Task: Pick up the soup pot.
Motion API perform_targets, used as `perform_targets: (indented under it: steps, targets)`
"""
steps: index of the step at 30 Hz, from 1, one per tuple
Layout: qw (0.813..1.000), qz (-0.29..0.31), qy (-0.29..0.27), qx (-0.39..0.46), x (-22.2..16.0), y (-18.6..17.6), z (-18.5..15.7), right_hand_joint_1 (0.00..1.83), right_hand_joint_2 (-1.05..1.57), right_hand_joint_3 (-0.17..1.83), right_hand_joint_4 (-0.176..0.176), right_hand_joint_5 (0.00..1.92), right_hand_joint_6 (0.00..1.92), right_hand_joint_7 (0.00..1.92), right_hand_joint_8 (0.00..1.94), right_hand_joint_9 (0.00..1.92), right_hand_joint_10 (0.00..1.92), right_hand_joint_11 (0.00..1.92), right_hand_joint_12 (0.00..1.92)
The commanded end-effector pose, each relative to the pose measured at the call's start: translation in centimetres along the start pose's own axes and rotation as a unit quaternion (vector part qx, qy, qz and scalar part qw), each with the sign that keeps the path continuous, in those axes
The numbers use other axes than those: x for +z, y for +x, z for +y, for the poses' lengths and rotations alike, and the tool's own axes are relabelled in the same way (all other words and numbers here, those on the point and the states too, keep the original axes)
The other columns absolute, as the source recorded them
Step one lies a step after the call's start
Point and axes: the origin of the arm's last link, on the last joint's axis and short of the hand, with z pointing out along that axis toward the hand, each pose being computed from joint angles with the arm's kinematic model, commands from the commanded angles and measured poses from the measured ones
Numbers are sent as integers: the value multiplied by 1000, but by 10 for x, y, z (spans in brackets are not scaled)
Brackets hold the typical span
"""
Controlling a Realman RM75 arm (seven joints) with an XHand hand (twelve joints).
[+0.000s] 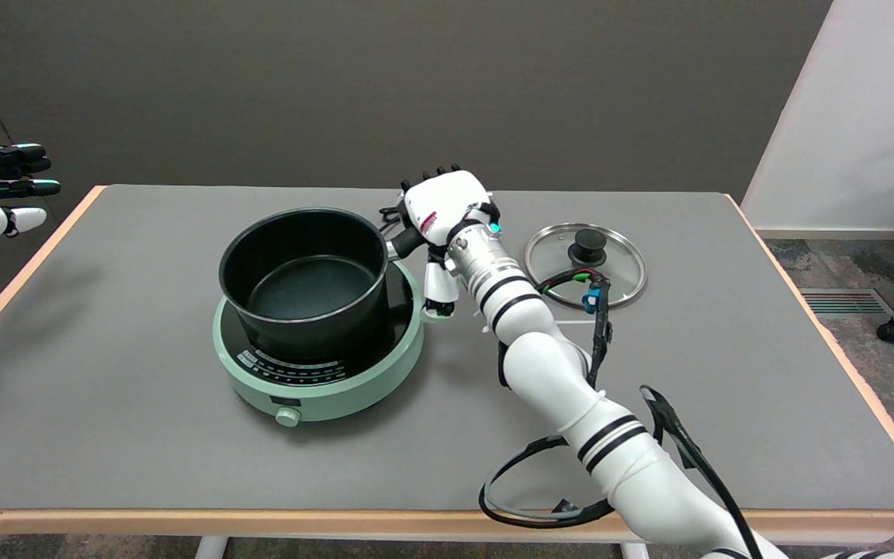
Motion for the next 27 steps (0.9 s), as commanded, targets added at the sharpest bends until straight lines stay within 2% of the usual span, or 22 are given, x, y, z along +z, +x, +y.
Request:
perform_targets:
  steps: [1,8,10,13,21,25,27]
  targets:
    - [1000,1,-1,11,2,2,3,1116,-764,1190,38,958,958,958,958,958,958,958,958]
    - [1000,3,-3,9,2,3,5,1091,-725,1058,2,1095,1095,1095,1095,1095,1095,1095,1095]
    - [1000,3,-3,9,2,3,6,1095,-685,967,-23,1197,1197,1197,1197,1197,1197,1197,1197]
    - [1000,2,-3,13,2,2,6,1101,-654,934,-49,1301,1301,1301,1301,1301,1301,1301,1301]
    - [1000,-3,0,15,2,-1,4,1083,-612,966,-73,1402,1402,1402,1402,1402,1402,1402,1402]
    - [999,-7,-1,40,2,-4,5,1090,-554,917,-92,1580,1580,1580,1580,1580,1580,1580,1580]
    - [999,-10,-2,50,2,-5,5,1111,-523,923,-65,1737,1737,1737,1737,1737,1737,1737,1737]
